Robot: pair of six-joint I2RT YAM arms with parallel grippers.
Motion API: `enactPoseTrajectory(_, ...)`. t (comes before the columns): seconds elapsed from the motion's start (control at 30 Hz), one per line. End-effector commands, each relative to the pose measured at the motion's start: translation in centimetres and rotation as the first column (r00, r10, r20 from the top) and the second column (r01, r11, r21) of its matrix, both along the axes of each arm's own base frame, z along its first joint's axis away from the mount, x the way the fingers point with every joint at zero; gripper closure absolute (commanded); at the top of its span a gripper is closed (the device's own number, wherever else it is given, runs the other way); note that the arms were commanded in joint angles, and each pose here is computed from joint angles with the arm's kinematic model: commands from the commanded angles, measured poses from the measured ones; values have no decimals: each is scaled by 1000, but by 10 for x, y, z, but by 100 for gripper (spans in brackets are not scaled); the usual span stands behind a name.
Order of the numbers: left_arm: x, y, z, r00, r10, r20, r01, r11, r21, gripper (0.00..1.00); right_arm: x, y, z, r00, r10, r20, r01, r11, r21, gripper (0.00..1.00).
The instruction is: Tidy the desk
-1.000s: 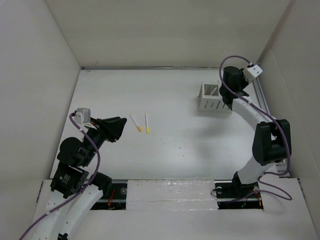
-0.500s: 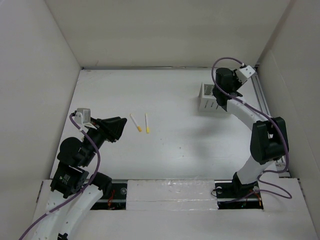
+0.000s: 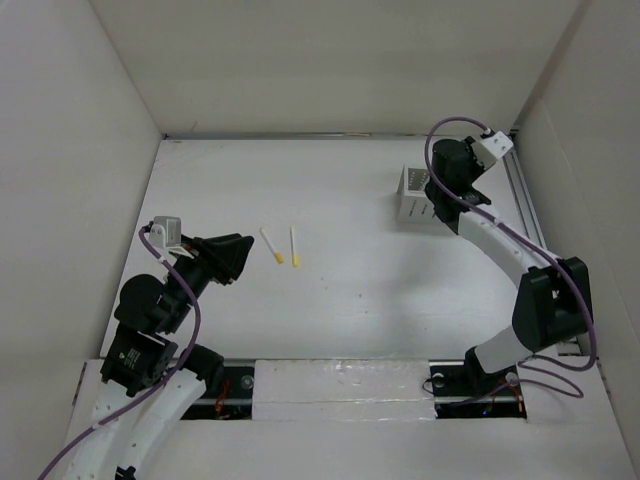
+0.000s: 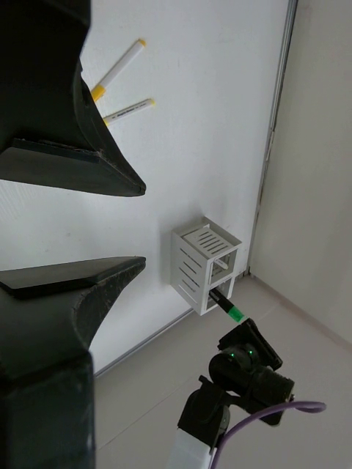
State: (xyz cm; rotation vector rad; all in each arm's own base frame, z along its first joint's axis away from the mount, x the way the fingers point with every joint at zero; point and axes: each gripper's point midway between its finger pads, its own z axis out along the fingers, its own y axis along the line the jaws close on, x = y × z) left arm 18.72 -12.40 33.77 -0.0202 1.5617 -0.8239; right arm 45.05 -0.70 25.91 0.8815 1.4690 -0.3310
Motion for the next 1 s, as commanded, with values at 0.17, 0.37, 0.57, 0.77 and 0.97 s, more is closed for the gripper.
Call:
enactPoseTrajectory(0.17, 0, -1, 16, 998, -4, 55, 5, 1000, -12, 65, -15, 45, 55, 949, 280, 148, -294, 952, 85, 51)
enactPoseTrajectory(0.37, 0, -1, 16, 999, -3, 55, 4, 1000, -12, 65, -32, 82, 62, 870, 464, 169, -486, 865, 126, 63)
enactPoseTrajectory(0.57, 2, -2, 14, 999, -5, 47, 5, 1000, -7, 65, -41, 79, 39, 875, 430, 221, -472, 861, 192, 92)
enactPoseTrajectory(0.77, 4, -3, 12, 999, -8, 42, 8, 1000, -4, 65, -29, 8, -3, 920, 324, 219, -387, 838, 385, 100)
enactPoseTrajectory(0.97, 5, -4, 12, 999, -8, 38, 8, 1000, -4, 65, -36, -58, -24, 938, 188, 292, -318, 804, 502, 66)
